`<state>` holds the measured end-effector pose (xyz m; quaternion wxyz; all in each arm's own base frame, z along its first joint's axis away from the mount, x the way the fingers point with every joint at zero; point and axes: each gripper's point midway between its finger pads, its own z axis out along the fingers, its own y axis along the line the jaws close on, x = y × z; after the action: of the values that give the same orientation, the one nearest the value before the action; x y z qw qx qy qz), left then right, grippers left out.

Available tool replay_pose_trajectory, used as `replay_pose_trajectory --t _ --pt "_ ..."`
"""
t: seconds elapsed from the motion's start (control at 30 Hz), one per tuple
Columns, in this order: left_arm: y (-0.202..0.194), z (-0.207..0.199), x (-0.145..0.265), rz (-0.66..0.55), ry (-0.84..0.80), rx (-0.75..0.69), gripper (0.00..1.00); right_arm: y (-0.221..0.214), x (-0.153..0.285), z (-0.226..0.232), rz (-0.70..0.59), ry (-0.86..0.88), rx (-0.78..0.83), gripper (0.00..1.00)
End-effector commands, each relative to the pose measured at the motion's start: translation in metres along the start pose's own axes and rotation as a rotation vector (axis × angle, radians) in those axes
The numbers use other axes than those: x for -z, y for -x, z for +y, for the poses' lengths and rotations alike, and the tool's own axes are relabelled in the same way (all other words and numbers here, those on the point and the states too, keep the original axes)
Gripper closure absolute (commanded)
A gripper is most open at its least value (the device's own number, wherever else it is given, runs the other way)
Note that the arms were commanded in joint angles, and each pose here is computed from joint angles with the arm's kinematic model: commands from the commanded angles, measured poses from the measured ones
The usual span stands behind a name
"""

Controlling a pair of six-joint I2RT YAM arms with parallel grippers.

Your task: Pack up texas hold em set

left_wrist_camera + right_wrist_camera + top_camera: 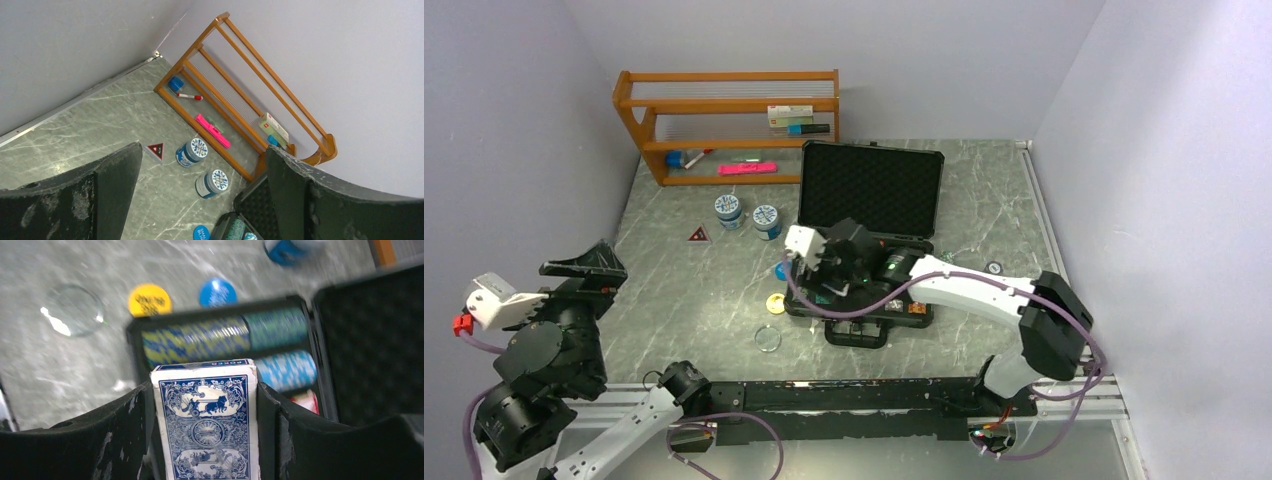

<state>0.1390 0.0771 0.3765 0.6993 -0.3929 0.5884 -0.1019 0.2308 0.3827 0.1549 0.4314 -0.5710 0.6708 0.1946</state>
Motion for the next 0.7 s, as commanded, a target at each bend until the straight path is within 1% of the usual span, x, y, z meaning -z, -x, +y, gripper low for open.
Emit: replay_pose_trajectory --t 0.0,0.13,0.27,0.53,0.6,0.67 --pt "-0.009 -0.009 -0.005 0.008 -0.001 -0.034 0.03 -0.009 0.037 -0.033 -0.007 -0.100 -0.075 0.46" --pt "-0.018 -0.017 -0.008 0.025 -0.023 -0.036 0.03 -0.033 0.047 -0.035 0.030 -0.092 -0.118 0.47" --pt "-0.038 -0.032 -0.011 0.072 -0.075 -0.074 0.03 -0.055 0.049 -0.028 0.069 -0.032 -0.191 0.47" --pt "-0.112 -0.104 -0.007 0.263 -0.428 -0.314 0.03 -0.081 0.045 -0.018 0.136 0.016 -0.202 0.47" --pt "-0.126 -0.119 -0.002 0.301 -0.510 -0.358 0.03 -0.085 0.043 -0.017 0.147 0.031 -0.191 0.48" --pt "-0.135 -0.127 0.000 0.325 -0.556 -0.380 0.03 -0.089 0.038 -0.015 0.161 0.046 -0.182 0.48"
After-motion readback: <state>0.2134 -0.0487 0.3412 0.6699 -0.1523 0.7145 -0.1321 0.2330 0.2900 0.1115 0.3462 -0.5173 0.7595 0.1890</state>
